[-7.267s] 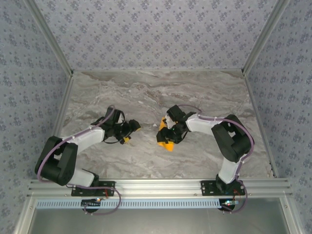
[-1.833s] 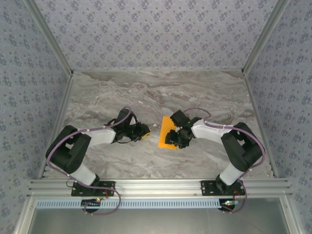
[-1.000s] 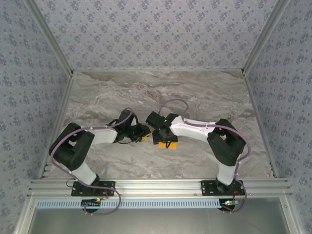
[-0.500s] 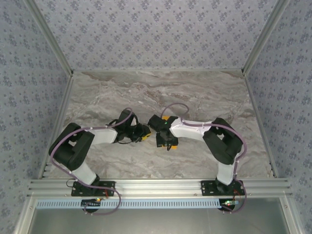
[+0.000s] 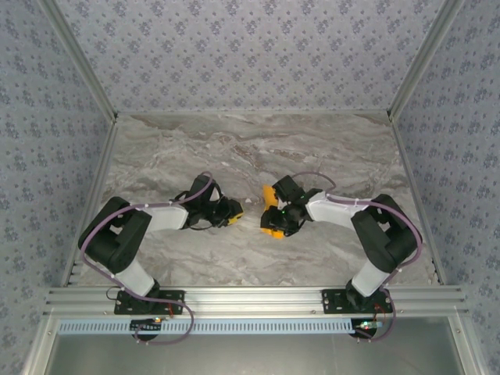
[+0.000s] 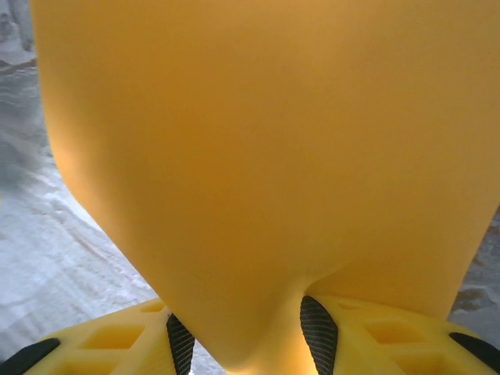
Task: Fold a paper plane with a square sheet of paper (pick it up from the middle)
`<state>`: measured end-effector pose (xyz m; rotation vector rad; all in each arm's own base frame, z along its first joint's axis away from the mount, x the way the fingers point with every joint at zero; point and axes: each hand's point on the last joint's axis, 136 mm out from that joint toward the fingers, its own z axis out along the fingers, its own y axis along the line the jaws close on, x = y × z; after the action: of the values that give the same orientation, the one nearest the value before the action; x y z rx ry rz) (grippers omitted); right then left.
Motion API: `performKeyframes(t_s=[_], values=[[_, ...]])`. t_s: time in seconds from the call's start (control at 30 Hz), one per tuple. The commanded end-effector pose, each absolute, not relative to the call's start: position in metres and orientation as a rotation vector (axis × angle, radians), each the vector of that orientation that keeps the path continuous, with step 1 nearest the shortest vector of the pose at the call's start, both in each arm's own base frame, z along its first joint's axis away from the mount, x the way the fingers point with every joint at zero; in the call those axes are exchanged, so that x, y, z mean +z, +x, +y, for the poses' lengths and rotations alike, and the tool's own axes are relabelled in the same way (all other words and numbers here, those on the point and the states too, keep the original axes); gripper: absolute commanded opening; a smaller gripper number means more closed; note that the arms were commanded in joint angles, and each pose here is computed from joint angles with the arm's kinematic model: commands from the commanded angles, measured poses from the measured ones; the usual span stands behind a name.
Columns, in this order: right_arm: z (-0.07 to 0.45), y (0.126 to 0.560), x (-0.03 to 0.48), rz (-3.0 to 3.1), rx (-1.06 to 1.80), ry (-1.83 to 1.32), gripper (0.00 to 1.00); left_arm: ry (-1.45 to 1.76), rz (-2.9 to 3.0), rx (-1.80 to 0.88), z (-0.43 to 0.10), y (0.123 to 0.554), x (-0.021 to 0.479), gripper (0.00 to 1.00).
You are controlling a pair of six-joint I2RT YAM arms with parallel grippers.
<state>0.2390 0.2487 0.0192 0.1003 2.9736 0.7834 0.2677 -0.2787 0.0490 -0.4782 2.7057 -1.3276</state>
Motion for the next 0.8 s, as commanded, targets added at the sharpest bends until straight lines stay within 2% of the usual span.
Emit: performKeyframes(t_s=[0.0,0.33,0.77], values=[[0.226,0.218,-0.022,3.083,0.771,0.178,0.48,-0.366,2.661,-1.453,-0.298,0.268,0.068,0.27],[0.216,0.22,-0.029,3.069,0.934,0.326,0.43,-0.296,2.674,-1.524,-0.324,0.258,0.065,0.29],[0.204,0.217,-0.032,3.063,1.04,0.421,0.43,-0.196,2.644,-1.625,-0.347,0.256,0.066,0.36]])
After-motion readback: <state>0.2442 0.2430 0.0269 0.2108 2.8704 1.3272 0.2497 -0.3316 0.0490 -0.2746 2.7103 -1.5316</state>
